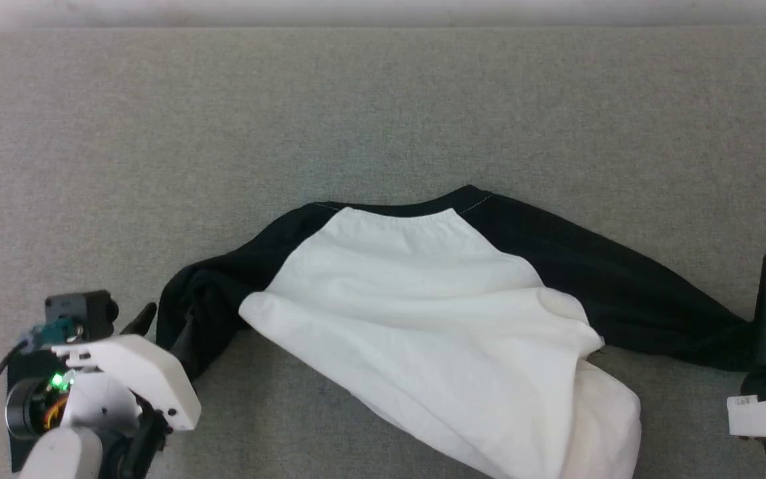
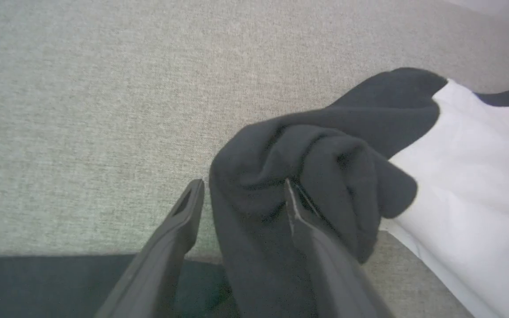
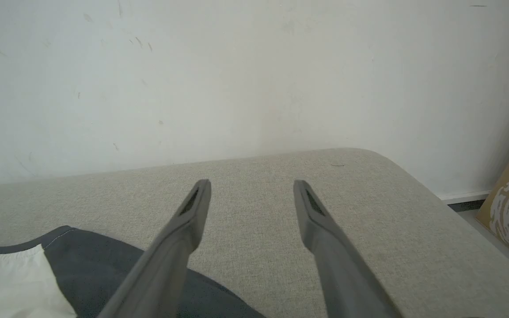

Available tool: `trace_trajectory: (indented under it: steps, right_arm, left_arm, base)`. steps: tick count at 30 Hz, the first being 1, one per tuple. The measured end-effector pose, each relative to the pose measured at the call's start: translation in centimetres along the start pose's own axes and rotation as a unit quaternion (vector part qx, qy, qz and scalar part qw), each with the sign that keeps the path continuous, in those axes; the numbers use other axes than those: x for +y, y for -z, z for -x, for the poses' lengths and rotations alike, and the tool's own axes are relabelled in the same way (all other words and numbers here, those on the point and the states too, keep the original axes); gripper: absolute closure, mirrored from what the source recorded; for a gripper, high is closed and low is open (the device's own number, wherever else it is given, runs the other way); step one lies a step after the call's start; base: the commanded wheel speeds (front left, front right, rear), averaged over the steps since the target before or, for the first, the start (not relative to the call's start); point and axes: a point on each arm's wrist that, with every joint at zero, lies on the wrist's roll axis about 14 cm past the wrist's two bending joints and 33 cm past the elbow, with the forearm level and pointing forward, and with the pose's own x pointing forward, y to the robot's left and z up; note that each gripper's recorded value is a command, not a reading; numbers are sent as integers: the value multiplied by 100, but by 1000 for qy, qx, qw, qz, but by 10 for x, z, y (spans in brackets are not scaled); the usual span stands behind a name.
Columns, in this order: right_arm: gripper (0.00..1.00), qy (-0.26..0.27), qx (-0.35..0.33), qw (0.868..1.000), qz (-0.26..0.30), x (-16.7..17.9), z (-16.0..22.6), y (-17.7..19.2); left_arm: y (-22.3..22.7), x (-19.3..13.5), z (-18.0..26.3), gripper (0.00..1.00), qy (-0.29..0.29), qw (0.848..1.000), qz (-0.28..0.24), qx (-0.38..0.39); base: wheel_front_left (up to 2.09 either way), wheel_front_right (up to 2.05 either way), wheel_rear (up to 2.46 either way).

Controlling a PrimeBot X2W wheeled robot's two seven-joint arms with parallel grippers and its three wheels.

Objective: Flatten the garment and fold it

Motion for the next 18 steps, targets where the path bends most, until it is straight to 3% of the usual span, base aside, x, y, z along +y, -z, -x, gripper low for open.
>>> trace_trajectory:
  steps: [6, 11, 12, 13, 15, 18]
  right_arm:
    - [0, -6, -9, 1000, -5, 4, 2, -7]
    - [0, -12, -22, 1000, -12, 9, 4, -17]
    - [0, -12, -22, 1000, -12, 9, 4, -17]
    - [0, -15, -26, 999, -14, 11, 6, -20]
    - [0, -17, -29, 999, -17, 12, 7, -22]
    - [0, -20, -30, 999, -20, 14, 9, -23]
  left_arm:
    - [-31, 10, 27, 0, -34, 992, 47, -111]
    - [-102, 18, 72, 0, -61, 953, 35, -295]
    - [-102, 18, 72, 0, -61, 953, 35, -295]
    - [-121, 16, 91, 0, -61, 933, 26, -354]
    - [-129, 14, 106, 0, -64, 914, 27, -400]
    - [-128, 9, 118, 0, -70, 900, -8, -431]
  base:
    - [0, 0, 0]
    - [0, 0, 0]
    - [0, 0, 0]
    - [0, 0, 0]
    - [0, 0, 0]
    - [0, 0, 0]
